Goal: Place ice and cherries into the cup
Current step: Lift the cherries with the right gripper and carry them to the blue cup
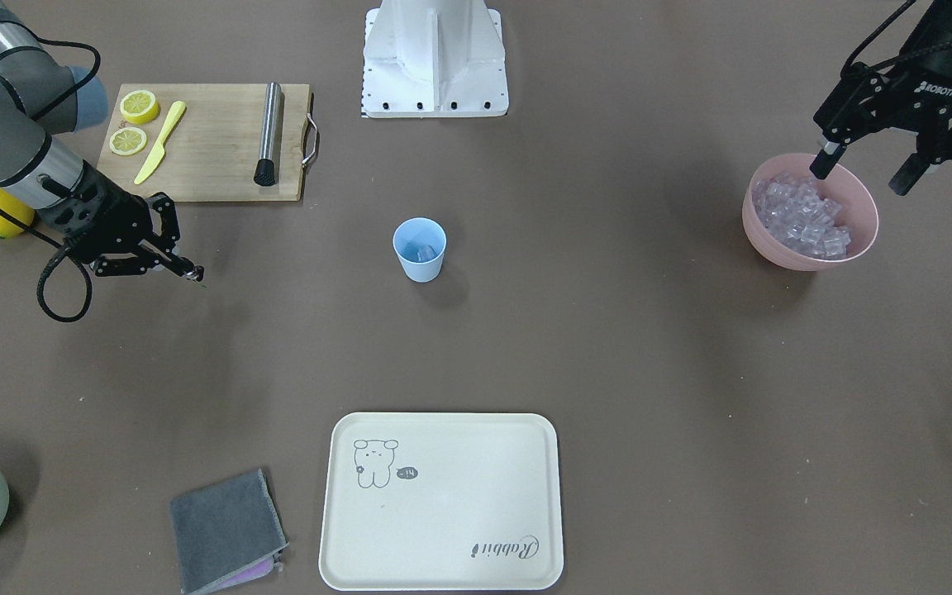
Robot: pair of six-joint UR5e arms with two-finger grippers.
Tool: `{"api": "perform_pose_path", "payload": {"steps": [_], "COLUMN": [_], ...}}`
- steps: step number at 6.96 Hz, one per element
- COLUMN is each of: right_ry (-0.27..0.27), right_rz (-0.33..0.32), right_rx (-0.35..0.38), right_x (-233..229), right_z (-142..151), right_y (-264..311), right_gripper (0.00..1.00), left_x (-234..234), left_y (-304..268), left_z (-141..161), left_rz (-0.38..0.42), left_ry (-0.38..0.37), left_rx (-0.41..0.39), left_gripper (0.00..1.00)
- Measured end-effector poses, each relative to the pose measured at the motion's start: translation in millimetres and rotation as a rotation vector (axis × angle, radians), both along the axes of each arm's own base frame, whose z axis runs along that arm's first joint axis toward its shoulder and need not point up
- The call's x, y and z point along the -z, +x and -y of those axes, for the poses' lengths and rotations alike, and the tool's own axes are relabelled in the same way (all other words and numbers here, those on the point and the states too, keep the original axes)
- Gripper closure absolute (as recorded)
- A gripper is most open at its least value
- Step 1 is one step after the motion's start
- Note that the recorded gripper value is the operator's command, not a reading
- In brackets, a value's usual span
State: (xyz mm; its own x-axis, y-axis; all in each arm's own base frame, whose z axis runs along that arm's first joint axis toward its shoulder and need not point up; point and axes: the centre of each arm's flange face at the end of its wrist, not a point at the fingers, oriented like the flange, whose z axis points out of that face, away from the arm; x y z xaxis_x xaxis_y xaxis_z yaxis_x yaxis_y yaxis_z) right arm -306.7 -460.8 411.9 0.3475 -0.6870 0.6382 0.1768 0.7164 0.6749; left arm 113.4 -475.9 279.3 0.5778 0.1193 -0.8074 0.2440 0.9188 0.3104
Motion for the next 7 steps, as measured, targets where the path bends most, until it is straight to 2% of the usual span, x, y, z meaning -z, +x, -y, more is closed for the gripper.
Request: {"api": "perform_pose_path", "payload": {"steps": [2,5,7], "right_ry": [-0.096,-0.2,-0.194], "right_rz": [0.129,0.271,0.301], "right_rx": [-0.039,-0.028,-0.058], "right_x": [80,174,199], "right_z": [0,-26,-62], "right_y": [-19,-65,-119], "right_gripper": [0.99,0.97,0.97], "left_x": [-1,-4,-7], "left_y": [0,1,1], "left_z": [0,2,3], "left_rz": [0.001,0.003,0.006], "left_ry": [-0.003,-0.01,-0.016], "left_rx": [0.0,-0.001,-0.002], "left_gripper": [0.02,0.02,0.02]}}
